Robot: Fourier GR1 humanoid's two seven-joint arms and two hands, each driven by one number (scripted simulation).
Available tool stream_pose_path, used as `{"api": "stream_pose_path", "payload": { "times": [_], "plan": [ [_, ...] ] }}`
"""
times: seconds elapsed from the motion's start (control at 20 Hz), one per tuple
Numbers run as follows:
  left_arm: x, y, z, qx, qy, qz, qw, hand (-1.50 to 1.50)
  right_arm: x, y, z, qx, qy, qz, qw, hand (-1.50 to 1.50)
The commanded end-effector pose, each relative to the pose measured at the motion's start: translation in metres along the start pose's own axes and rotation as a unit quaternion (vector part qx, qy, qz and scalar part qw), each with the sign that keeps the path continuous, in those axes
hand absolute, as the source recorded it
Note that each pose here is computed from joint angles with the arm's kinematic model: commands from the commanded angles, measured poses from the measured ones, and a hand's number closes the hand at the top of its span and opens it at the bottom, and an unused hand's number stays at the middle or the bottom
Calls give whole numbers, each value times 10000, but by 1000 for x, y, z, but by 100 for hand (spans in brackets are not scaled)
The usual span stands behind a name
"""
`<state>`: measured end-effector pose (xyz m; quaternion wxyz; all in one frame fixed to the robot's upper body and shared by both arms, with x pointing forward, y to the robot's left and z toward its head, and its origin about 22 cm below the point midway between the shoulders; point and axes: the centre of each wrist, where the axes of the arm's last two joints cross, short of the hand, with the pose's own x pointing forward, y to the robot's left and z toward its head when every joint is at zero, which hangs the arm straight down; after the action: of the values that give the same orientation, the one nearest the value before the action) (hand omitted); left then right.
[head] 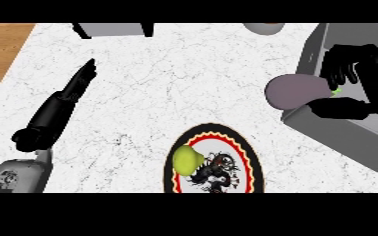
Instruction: Pick the eggplant from the plate and place it in the cardboard box
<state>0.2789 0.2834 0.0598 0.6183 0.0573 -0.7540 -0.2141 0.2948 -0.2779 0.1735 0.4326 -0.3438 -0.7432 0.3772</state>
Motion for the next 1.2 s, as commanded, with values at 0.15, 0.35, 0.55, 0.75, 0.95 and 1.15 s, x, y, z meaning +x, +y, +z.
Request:
{"api": "stream_pose_path", "payload": {
  "times": [0.15,0.35,0.55,0.75,0.95,1.15],
  "plan": [
    [8,-7,-20,-104,-101,-92,9999,0,-52,-62,-9,-535,1077,-111,9927,150],
    [17,-18,-26,-295,-197,42,9994,0,-98,-82,1,-262,1196,630,9905,150],
    [15,-23,-19,-287,-160,-13,9995,0,-115,-80,-13,651,1630,766,9815,150],
    [12,-20,-28,-281,-195,25,9994,0,-144,-76,-6,1639,1907,807,9645,150],
    [13,-14,-18,-355,-301,-41,9989,0,-179,-71,16,2183,1819,810,9553,150],
    [17,-17,-20,-400,-177,43,9990,0,-194,-80,15,2713,2291,952,9300,150]
  ]
}}
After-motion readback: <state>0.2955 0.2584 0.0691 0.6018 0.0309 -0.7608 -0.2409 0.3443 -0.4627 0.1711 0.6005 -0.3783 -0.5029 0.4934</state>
